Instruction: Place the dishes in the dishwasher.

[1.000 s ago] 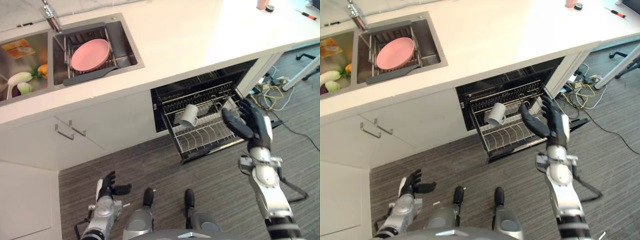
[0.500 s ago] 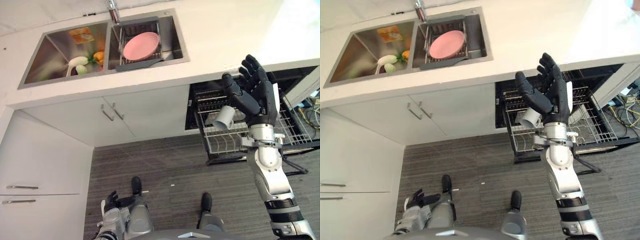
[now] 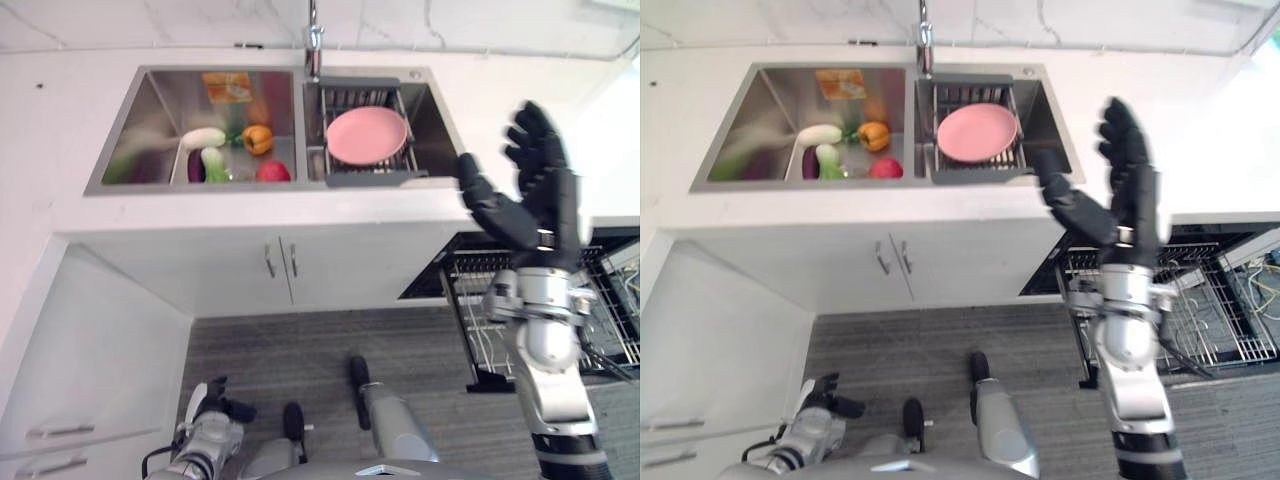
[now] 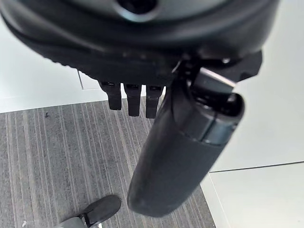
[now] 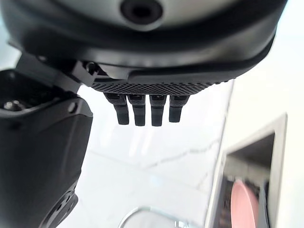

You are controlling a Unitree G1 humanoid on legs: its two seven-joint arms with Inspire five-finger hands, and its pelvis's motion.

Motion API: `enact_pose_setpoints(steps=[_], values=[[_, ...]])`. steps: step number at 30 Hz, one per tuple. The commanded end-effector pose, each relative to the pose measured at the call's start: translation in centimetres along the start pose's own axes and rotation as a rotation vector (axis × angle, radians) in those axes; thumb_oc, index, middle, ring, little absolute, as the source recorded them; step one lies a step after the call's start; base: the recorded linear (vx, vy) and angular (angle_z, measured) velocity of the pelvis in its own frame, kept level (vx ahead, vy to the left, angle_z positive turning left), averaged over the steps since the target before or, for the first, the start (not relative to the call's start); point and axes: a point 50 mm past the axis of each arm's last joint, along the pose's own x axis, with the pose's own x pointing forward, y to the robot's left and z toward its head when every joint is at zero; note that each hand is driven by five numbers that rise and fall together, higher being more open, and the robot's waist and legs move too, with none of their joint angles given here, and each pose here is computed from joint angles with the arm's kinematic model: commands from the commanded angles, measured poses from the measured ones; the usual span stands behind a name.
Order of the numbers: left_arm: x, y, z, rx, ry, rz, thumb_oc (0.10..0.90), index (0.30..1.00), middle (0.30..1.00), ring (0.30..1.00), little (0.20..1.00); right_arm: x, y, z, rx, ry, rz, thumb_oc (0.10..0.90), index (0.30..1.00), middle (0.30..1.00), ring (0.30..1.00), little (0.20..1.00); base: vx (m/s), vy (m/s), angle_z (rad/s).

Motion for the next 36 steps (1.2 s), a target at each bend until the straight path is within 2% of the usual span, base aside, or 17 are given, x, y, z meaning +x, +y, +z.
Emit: enact_pose_setpoints(steps=[1,12,18,23,26,29,34,36], values=[[0.8,1.7,4.3,-0.025,-0.159,0.066,0.800,0.900,0.900,0.900,0.900,2.4,-0.2,3.5,0.076,-0.245,-0.037,0.800,0.900,0.900,0.900,0.900,0.24,-0.102,0.09],[-0.2,-0.1,1.1,-0.022,-0.088,0.019,0.800,0.900,0.900,0.900,0.900,3.3,1.0,4.2,-0.033,-0.297,0.022,0.800,0.900,0.900,0.900,0.900,0.17,-0.106,-0.28],[-0.7,-1.4,0.1,-0.004,-0.052,-0.018,0.800,0.900,0.900,0.900,0.900,3.5,1.4,5.1,0.067,-0.333,0.071,0.800,0.900,0.900,0.900,0.900,0.09,-0.213,-0.24],[-0.6,-1.9,1.8,-0.041,-0.096,-0.021,0.800,0.900,0.900,0.900,0.900,3.4,1.9,5.4,0.156,-0.324,0.138,0.800,0.900,0.900,0.900,0.900,0.07,-0.134,0.17],[-0.8,-2.4,2.9,-0.051,-0.139,-0.024,0.800,0.900,0.900,0.900,0.900,3.4,1.4,5.5,0.080,-0.334,0.139,0.800,0.900,0.900,0.900,0.900,0.20,-0.090,0.01],[-1.0,-3.1,2.4,-0.044,-0.118,-0.037,0.800,0.900,0.900,0.900,0.900,3.3,2.3,5.0,0.135,-0.305,0.182,0.800,0.900,0.900,0.900,0.900,0.15,0.037,0.73],[-1.0,-2.6,0.7,-0.034,-0.057,-0.027,0.800,0.900,0.900,0.900,0.900,3.0,2.7,4.6,0.143,-0.284,0.226,0.800,0.900,0.900,0.900,0.900,0.07,0.033,-0.67],[-0.8,-1.6,-1.0,-0.030,0.010,-0.004,0.800,0.900,0.900,0.900,0.900,2.7,2.8,4.3,0.131,-0.265,0.249,0.800,0.900,0.900,0.900,0.900,0.13,0.135,-0.20]])
